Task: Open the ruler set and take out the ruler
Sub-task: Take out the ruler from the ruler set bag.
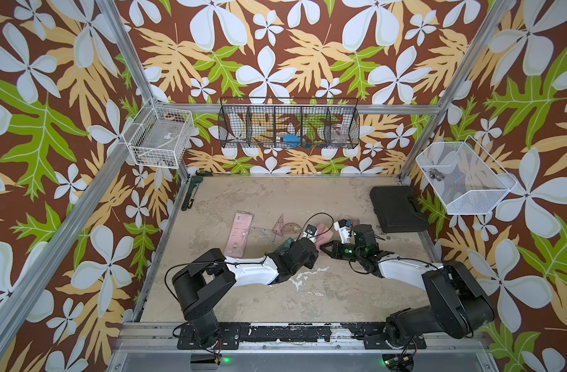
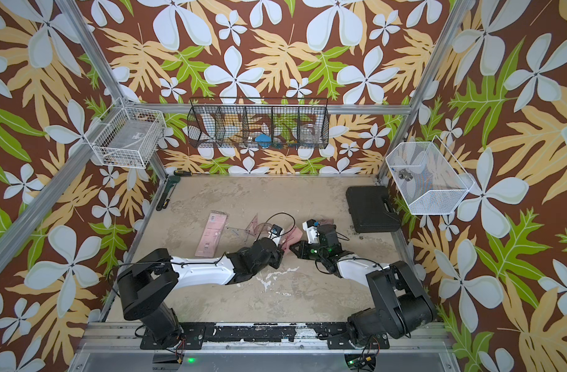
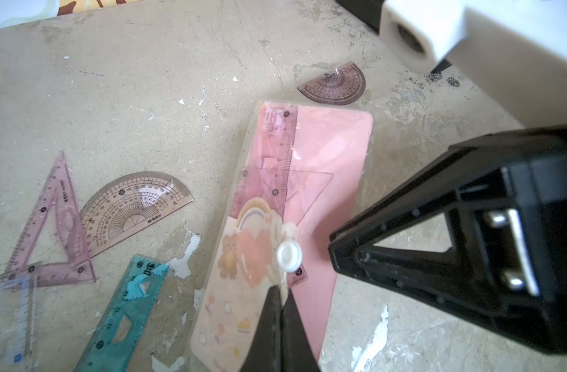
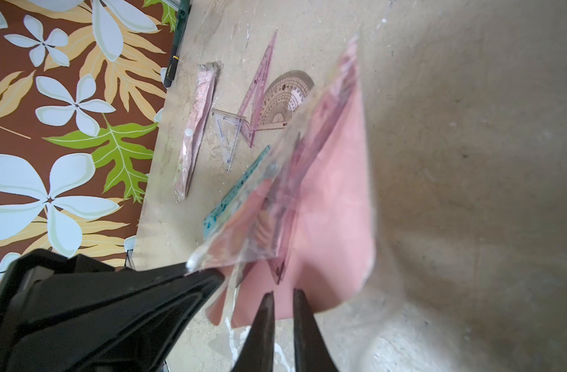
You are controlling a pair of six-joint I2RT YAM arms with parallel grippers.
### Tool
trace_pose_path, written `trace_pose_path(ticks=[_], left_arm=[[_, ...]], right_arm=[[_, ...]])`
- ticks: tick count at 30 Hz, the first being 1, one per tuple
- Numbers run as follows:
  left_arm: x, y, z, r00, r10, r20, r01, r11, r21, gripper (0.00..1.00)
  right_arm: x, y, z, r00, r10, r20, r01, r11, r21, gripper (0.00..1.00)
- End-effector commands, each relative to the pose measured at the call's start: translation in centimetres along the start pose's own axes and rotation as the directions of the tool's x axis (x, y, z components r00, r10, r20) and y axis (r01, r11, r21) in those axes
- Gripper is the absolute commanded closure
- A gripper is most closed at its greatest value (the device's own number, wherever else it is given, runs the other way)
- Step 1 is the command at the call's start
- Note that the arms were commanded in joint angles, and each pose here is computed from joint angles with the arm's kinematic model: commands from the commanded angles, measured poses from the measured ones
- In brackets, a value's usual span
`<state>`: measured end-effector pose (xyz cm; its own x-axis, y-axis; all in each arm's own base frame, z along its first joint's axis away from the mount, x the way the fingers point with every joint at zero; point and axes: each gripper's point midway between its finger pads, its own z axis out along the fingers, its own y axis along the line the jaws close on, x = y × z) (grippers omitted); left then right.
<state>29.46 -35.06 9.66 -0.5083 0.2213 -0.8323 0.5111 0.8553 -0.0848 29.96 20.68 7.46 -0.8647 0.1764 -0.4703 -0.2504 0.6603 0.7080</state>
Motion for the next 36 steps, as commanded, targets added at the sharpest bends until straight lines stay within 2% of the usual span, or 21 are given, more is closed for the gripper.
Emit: trace_pose_path(ticks=[1, 18, 28, 33, 36], left_arm=[[-1.5, -0.7, -0.4, 0.998, 0.002, 0.060, -0.005, 0.999, 0.039, 1.00], [-1.8, -1.7, -0.9, 0.997, 0.006, 0.083, -0.015, 0.994, 0.108, 1.00], [-2.4, -2.1, -1.4, 0.995, -0.002, 0.101, -0.011, 0.991, 0.130, 1.00], [-2.3, -2.2, -1.3, 0.995, -0.010, 0.097, -0.004, 0.990, 0.139, 1.00], [-2.1, -2.2, -1.4, 0.995, -0.015, 0.098, 0.000, 0.990, 0.143, 1.00]], right_arm=[[-0.3, 0.1, 0.2, 1.000, -0.024, 0.011, 0.024, 1.000, -0.009, 0.84], [-0.4, 0.7, 0.6, 1.000, -0.017, 0.013, 0.017, 0.999, -0.035, 0.84], [0.0, 0.8, 1.3, 0.999, 0.047, -0.009, -0.047, 0.997, -0.067, 0.77], [0.0, 1.2, 1.5, 0.995, 0.098, -0.009, -0.098, 0.989, -0.114, 0.78], [-0.2, 1.6, 1.4, 0.992, 0.126, 0.009, -0.123, 0.982, -0.140, 0.82]])
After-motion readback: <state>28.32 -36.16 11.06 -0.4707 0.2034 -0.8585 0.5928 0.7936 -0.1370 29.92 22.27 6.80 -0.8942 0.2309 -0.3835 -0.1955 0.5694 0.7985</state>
